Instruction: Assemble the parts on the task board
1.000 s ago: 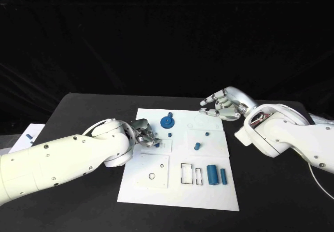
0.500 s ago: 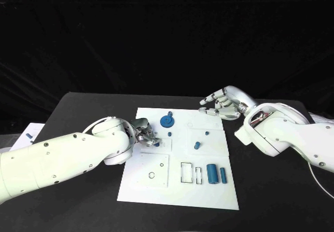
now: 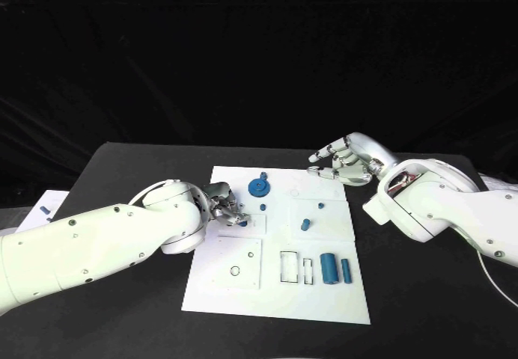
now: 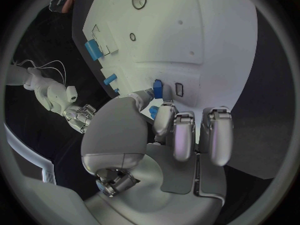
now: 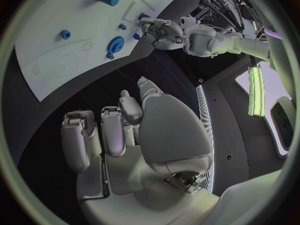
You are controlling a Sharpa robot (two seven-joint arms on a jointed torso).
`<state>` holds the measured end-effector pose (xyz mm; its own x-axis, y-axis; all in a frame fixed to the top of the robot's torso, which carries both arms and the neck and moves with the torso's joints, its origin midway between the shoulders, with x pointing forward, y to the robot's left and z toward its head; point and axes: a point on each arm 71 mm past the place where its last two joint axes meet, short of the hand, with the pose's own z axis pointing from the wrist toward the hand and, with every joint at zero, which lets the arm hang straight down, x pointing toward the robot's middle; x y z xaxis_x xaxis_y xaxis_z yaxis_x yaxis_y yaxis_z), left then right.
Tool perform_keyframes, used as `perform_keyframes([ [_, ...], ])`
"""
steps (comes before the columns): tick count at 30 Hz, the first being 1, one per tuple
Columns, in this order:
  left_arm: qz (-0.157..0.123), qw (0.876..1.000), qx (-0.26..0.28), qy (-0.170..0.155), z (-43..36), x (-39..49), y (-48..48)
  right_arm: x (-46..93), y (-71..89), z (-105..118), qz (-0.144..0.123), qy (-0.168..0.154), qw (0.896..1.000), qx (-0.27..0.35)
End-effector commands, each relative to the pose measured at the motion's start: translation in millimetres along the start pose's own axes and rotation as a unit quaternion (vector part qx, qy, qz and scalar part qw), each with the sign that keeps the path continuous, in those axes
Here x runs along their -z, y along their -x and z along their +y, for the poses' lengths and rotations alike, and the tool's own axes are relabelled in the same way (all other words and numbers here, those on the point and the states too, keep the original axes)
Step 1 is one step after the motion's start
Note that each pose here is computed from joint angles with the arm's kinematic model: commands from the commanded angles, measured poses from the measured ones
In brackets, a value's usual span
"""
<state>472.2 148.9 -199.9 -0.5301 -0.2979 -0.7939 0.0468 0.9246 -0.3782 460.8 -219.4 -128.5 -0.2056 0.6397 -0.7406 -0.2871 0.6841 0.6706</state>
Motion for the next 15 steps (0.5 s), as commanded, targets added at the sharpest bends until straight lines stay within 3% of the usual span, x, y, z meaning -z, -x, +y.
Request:
perform_keyframes([
  [1,0.022,1.0,-0.008,0.01,2.2,-1.3,-7.1,0.5,-1.3,0.9,0.006,0.003,1.0,0.001],
  [15,0.025,0.999,-0.01,0.019,2.3,-4.0,-7.1,2.8,0.2,0.6,0.004,0.002,1.0,0.001],
])
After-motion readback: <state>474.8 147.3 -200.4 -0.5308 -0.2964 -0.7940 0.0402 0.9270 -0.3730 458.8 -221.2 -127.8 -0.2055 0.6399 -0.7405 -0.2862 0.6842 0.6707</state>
